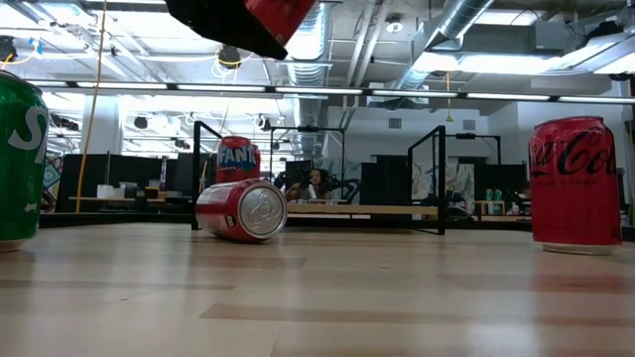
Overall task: Place canned beverage on shelf
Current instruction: Put the red soda can on the shelf and align with the other red soda cans
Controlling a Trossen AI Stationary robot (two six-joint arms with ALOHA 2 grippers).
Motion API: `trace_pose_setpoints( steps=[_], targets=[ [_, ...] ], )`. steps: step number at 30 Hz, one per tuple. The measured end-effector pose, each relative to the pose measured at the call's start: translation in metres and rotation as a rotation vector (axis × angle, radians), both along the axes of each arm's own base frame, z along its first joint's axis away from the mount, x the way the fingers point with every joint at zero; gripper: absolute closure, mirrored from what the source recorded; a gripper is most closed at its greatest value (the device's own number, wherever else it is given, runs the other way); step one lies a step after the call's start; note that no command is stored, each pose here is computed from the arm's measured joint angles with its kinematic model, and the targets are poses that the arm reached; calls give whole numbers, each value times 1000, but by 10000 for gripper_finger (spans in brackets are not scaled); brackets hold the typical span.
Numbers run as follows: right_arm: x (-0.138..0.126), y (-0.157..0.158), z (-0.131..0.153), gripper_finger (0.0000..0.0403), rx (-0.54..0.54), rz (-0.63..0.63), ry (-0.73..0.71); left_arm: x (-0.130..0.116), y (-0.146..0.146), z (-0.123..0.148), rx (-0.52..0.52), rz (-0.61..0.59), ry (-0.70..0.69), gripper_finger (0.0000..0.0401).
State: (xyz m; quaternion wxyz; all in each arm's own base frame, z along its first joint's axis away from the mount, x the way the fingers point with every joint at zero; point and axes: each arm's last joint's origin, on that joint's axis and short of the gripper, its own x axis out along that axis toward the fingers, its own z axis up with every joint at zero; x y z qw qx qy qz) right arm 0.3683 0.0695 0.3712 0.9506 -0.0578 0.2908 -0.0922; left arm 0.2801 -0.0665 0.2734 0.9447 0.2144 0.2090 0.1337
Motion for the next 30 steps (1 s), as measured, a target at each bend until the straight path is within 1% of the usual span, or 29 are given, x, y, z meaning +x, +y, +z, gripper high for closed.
trace_pose_setpoints(
  steps=[7, 11, 15, 19, 23, 27, 30],
  targets=[
    [1, 1, 0, 87, -16, 9, -5, 0, 0, -1, 1, -8, 10, 111],
    [0, 2, 0, 123, -23, 10, -5, 0, 0, -1, -7, -16, 15, 109],
    [0, 2, 0, 161, -24, 10, -2, -1, 0, -3, -18, -15, 33, 96],
    [-1, 2, -1, 164, -36, 15, 20, -6, 1, -6, -36, -11, 86, 76],
    [-1, 1, -2, 164, -50, 15, 23, -12, 2, 0, -114, 18, 159, 67],
    [-1, -2, -2, 164, -77, 18, 36, -19, 4, 9, -184, 82, 233, 66],
    [0, -9, -2, 164, -78, 3, 38, -26, 6, 16, -212, 137, 307, 66]
  ],
)
